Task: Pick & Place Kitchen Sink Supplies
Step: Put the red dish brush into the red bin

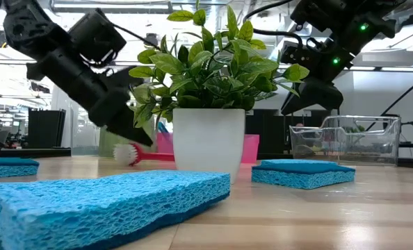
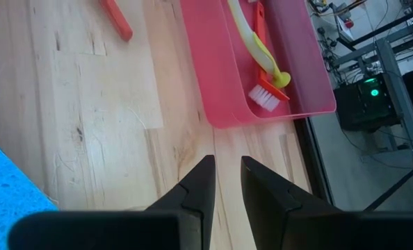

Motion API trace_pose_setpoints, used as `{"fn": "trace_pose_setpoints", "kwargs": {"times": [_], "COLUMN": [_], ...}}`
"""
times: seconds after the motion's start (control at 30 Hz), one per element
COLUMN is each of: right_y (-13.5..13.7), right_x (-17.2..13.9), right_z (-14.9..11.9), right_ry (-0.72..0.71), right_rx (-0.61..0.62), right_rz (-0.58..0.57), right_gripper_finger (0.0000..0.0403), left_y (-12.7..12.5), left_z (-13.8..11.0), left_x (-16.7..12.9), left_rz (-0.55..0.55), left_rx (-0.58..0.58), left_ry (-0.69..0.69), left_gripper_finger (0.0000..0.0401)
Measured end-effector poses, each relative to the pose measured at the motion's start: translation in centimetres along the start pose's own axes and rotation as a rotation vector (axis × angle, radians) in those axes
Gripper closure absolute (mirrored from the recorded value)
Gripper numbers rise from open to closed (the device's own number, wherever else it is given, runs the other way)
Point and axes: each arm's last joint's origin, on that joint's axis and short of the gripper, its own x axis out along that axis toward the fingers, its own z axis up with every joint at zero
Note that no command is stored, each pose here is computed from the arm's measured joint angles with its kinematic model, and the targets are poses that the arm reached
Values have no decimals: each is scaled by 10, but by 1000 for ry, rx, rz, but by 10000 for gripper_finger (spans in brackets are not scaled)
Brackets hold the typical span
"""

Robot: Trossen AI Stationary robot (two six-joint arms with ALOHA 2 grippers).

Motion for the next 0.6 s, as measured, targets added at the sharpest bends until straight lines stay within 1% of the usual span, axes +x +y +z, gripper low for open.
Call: {"fn": "trace_pose_setpoints", "kwargs": {"times": [0.23, 0.37, 0.47, 0.6], "right_y": [0, 0, 0, 0], "right_x": [0, 0, 0, 0], "right_z": [0, 0, 0, 0], "right_ry": [0, 0, 0, 1], "right_rx": [0, 0, -1, -4], "right_rz": [0, 1, 1, 2], "right_gripper_finger": [339, 339, 339, 339], "left_y": [-1, -1, -1, 0], "left_z": [-17, -22, -23, -19], "left_x": [22, 29, 30, 26], "left_rz": [-59, -55, -56, -64], "left_rx": [-10, -34, -32, -33], "left_ry": [73, 93, 97, 86], "left_gripper_finger": [173, 176, 190, 223]}}
